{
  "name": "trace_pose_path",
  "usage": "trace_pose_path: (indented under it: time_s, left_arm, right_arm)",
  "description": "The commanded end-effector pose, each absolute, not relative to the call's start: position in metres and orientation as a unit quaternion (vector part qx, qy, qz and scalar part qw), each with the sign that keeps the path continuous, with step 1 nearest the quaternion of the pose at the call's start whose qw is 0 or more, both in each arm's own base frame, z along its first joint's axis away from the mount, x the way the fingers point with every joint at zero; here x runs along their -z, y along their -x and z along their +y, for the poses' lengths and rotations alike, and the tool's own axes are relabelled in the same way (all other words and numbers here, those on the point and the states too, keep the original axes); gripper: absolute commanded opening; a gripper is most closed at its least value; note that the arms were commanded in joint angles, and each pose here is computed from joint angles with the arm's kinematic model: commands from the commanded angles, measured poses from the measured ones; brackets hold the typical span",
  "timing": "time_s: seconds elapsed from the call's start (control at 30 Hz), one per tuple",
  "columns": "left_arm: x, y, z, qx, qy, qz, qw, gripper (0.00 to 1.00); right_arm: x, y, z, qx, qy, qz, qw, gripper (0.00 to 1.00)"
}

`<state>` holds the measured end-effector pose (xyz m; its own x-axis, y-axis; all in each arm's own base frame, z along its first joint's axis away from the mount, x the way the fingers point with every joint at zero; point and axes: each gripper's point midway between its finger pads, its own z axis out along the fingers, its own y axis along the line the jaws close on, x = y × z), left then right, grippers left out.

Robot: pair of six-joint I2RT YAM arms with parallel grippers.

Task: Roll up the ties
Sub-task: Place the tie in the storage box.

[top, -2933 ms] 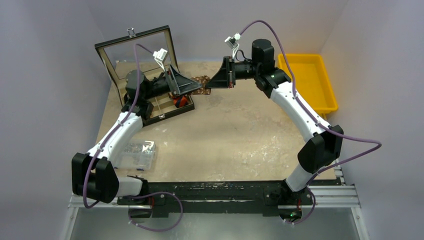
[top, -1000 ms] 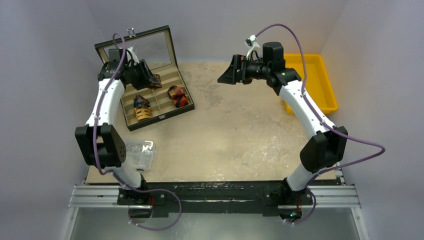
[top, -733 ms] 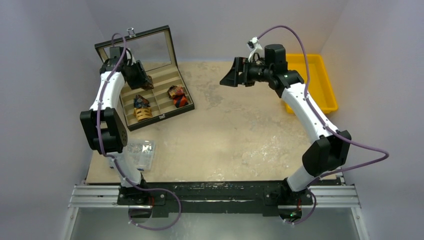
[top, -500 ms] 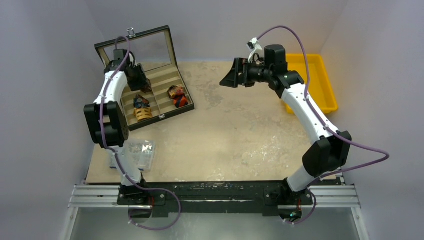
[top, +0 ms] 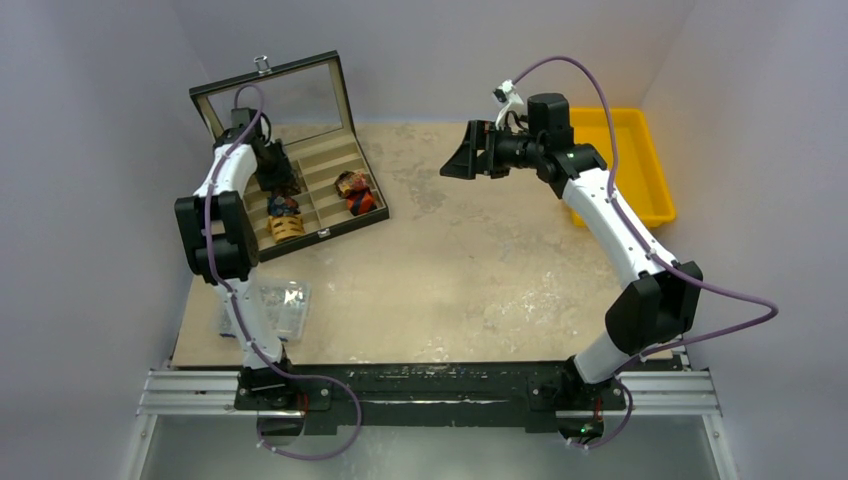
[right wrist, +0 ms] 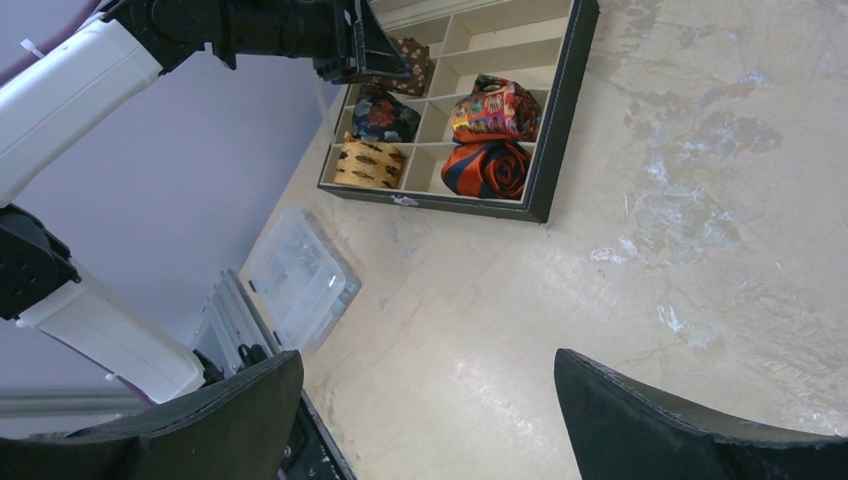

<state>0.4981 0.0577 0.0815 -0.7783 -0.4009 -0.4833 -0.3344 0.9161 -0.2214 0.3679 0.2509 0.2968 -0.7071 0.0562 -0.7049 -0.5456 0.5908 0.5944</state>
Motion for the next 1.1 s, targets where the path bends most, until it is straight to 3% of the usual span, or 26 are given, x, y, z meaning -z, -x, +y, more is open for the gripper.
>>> trace_pose_path:
  time_s: [0.0,0.23,0.7,0.77,1.07]
  left_arm:
    - [-0.091,-0.489,0.064,0.059,0.208,0.940,0.265,0.00]
    - [-0.064,-0.473,0.078,0.015,0.238,0.948,0.209,0.00]
    - [-0.052,-0.458,0.106,-0.052,0.266,0.947,0.174,0.00]
    - [-0.052,-0.455,0.109,-0.061,0.270,0.946,0.171,0.08]
    - [-0.056,-0.453,0.111,-0.069,0.255,0.952,0.156,0.17]
  right_arm:
    - [-0.310,-0.362,0.250,-0.426,0.162,0.810,0.370,0.98]
    - [-0.309,-0.363,0.250,-0.425,0.161,0.812,0.367,0.98]
    - [-0.305,-0.365,0.249,-0.422,0.156,0.817,0.362,0.98]
    - [-0.304,-0.365,0.249,-0.420,0.153,0.818,0.361,0.98]
    - [-0.303,-0.368,0.249,-0.420,0.148,0.821,0.358,0.98]
